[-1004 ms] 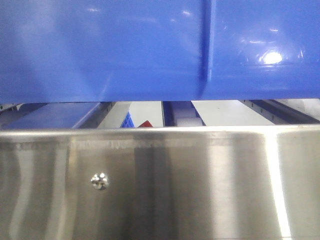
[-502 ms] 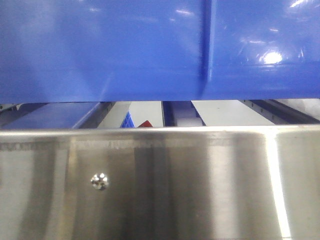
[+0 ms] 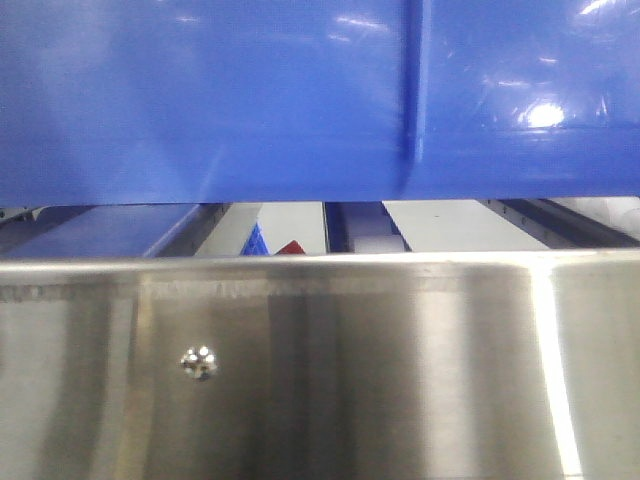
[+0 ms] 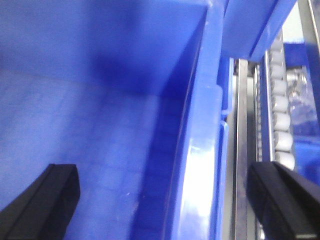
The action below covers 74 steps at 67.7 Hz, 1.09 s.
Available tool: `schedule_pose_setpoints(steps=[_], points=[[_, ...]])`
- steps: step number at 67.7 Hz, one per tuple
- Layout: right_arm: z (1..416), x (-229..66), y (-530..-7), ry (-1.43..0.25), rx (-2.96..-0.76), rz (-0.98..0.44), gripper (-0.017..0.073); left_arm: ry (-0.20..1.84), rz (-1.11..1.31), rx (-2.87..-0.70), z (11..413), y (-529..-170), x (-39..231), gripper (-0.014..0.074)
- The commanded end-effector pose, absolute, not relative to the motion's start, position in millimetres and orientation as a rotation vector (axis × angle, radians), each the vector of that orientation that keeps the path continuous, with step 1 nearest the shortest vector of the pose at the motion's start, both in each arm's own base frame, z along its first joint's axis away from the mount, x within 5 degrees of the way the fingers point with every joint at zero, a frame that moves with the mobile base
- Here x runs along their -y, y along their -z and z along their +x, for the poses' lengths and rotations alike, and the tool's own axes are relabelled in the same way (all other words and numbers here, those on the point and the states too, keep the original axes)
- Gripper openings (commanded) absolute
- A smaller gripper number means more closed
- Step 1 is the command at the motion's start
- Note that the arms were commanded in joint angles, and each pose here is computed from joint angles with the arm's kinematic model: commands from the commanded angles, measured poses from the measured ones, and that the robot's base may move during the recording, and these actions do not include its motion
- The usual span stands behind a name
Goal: Move blue bin to conveyor side
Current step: 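Pull the gripped blue bin off the roller shelf toward the robot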
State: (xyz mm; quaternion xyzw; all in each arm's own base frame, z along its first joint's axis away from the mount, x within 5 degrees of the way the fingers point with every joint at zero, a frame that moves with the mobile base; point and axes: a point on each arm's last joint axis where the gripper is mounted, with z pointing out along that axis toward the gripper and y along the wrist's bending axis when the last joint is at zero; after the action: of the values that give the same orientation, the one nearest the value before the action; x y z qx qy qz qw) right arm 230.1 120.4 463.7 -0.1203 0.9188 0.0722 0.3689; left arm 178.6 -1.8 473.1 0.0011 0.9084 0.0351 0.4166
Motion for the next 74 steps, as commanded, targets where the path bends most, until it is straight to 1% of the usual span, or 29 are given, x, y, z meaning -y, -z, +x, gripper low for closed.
schedule_pose_setpoints(steps=[1,7,23,34,42,47,54,57,61,74], points=[[234.9,-118.2,-465.5,-0.154,-2.339,-0.271,0.0559,-0.083,0.0,-2.264,178.1,-476.4,2.6,0.0519],[238.0,-118.4,-463.3,-0.143,-2.346,-0.269,0.0559,-0.084,0.0,-2.273,181.2,-474.8,2.9,0.0519],[246.7,-106.7,-460.6,-0.114,-2.361,-0.206,0.0559,-0.078,0.006,-2.336,202.6,-462.8,5.3,0.0519],[249.7,-113.3,-455.5,-0.17,-2.391,-0.215,0.0559,-0.07,0.007,-2.373,215.0,-454.9,6.7,0.0519],[253.3,-115.8,-451.9,-0.167,-2.404,-0.22,0.0559,-0.02,-0.007,-2.393,221.8,-451.7,4.3,0.0519],[256.6,-117.5,-448.7,-0.162,-2.414,-0.222,0.0559,0.018,-0.027,-2.398,226.5,-451.4,-1.6,0.0519],[260.8,-119.8,-444.5,-0.158,-2.429,-0.224,0.0559,0.005,-0.069,-2.395,231.1,-452.9,-11.3,0.0519],[262.4,-120.8,-442.8,-0.158,-2.435,-0.225,0.0559,-0.01,-0.047,-2.397,233.0,-453.0,-13.1,0.0519],[263.8,-121.5,-441.4,-0.156,-2.44,-0.226,0.0559,-0.038,-0.01,-2.405,235.2,-451.4,-14.2,0.0519],[267.1,-123.1,-437.1,-0.15,-2.453,-0.229,0.0559,-0.018,-0.004,-2.435,245.3,-444.1,-13.1,0.0519]])
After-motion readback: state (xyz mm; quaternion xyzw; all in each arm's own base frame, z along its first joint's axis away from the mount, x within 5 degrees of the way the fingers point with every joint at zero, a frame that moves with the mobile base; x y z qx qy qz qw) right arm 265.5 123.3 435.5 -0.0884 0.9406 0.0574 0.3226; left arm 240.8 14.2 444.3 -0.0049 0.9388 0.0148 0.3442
